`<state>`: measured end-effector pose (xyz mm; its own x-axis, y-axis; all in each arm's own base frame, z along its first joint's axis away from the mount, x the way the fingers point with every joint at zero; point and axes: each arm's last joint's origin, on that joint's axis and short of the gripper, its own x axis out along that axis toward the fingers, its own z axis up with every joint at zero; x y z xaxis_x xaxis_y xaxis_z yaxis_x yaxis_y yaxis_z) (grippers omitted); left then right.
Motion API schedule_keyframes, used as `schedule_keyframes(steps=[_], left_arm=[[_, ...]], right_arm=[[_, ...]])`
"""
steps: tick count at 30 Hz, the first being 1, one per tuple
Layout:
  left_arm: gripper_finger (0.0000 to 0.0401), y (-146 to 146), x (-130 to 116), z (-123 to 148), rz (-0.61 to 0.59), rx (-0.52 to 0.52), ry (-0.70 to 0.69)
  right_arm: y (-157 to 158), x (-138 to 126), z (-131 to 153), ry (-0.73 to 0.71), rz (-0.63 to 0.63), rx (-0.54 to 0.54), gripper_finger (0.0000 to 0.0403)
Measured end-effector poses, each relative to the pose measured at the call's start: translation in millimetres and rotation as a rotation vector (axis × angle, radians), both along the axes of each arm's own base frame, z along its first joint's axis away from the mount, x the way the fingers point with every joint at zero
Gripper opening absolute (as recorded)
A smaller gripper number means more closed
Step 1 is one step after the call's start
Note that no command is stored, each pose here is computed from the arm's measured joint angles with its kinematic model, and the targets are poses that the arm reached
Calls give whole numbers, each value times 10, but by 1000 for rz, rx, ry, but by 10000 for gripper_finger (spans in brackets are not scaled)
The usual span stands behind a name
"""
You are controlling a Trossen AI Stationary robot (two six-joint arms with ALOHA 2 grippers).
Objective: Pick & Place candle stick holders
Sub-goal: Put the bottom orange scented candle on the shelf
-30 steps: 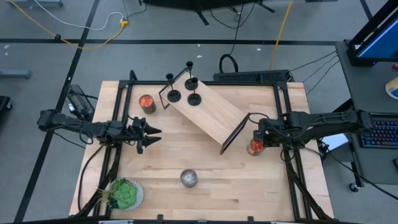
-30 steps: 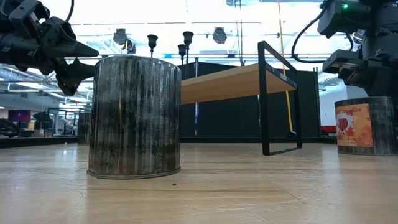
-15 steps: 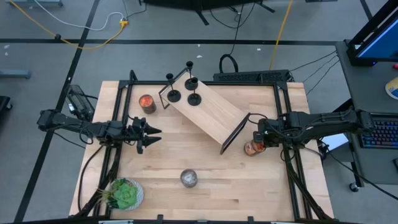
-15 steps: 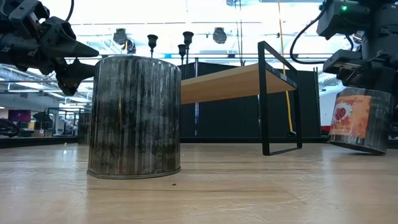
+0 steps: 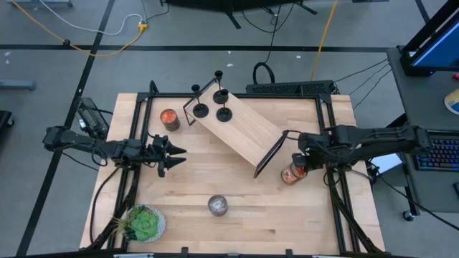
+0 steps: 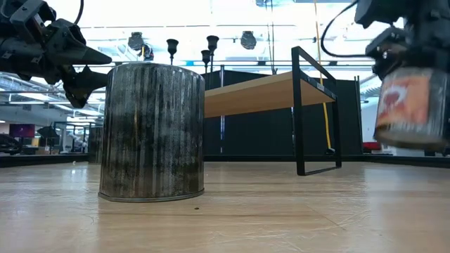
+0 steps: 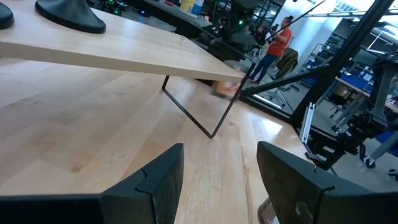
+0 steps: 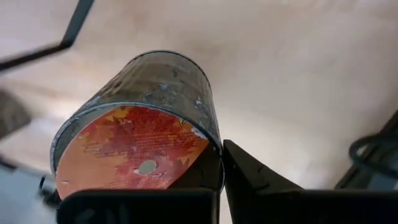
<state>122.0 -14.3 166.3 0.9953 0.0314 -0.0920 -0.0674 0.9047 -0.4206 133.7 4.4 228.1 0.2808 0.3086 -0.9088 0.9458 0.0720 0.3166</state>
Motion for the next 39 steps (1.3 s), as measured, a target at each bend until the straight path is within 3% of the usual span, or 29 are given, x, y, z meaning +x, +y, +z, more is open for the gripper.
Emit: schedule_keyframes(steps=[9, 15, 28, 39], left_arm=[[209, 0, 0, 0, 0, 3, 0], [209, 0, 1, -2, 0, 3, 2], [209, 0, 1, -2, 0, 0, 2], [209, 0, 1, -2, 0, 0, 2]], right_arm=[[135, 43, 345, -69, 110, 147, 0], [257, 174, 532, -89, 179, 177, 0], [517, 798, 973, -233, 331, 166, 0], [531, 1213, 1301, -376, 420, 52, 0]])
